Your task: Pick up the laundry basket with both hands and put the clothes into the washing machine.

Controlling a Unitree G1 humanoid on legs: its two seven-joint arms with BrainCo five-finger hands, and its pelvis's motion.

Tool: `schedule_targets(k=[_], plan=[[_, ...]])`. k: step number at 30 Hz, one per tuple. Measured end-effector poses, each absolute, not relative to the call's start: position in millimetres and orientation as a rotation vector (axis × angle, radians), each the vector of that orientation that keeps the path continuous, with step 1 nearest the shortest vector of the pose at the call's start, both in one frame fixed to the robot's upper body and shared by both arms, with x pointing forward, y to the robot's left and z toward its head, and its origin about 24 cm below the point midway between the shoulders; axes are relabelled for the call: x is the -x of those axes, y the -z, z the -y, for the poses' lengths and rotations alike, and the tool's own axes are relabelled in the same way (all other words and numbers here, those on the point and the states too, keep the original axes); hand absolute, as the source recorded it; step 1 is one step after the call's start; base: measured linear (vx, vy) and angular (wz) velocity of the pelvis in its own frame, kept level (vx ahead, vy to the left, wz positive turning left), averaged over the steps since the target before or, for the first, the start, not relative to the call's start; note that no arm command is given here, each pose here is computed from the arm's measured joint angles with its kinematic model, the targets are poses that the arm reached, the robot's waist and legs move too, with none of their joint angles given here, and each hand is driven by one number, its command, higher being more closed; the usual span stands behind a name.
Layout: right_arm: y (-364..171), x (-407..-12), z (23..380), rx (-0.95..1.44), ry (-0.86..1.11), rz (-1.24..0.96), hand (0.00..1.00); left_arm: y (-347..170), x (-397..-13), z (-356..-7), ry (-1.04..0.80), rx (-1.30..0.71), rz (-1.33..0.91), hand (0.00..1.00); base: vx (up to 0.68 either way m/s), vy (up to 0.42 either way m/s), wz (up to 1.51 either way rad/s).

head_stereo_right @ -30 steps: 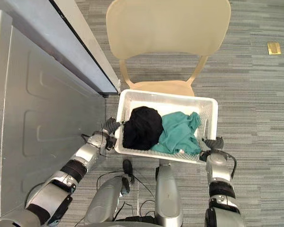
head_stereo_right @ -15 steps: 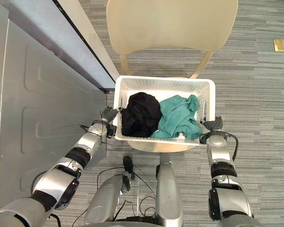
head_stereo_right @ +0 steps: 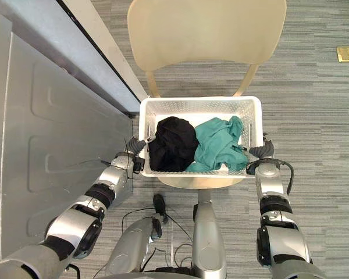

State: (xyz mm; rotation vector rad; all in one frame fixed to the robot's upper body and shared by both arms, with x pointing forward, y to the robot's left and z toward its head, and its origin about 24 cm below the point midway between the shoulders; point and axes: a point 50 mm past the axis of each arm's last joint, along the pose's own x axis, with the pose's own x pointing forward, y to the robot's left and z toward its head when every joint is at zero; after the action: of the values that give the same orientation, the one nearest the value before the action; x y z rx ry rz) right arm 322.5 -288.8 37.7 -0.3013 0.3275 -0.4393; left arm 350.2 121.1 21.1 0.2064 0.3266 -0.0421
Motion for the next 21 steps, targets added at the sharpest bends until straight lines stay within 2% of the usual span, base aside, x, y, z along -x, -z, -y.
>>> schedule_targets(k=[5,12,21], plan=[[-26,-294,300,0.315,0.478,-0.344,0.0,-1,-321,-127,0.034,-0.147,-0.333,0.0,0.08,-0.016,0.03],[-5,-245,296,0.295,0.525,-0.357,0.0,12,-271,-161,-0.085,-0.116,-0.31,0.0,0.05,-0.006,0.03],[4,-218,284,0.31,0.506,-0.363,0.0,22,-238,-177,-0.131,-0.033,-0.325,0.0,0.0,-0.005,0.06]])
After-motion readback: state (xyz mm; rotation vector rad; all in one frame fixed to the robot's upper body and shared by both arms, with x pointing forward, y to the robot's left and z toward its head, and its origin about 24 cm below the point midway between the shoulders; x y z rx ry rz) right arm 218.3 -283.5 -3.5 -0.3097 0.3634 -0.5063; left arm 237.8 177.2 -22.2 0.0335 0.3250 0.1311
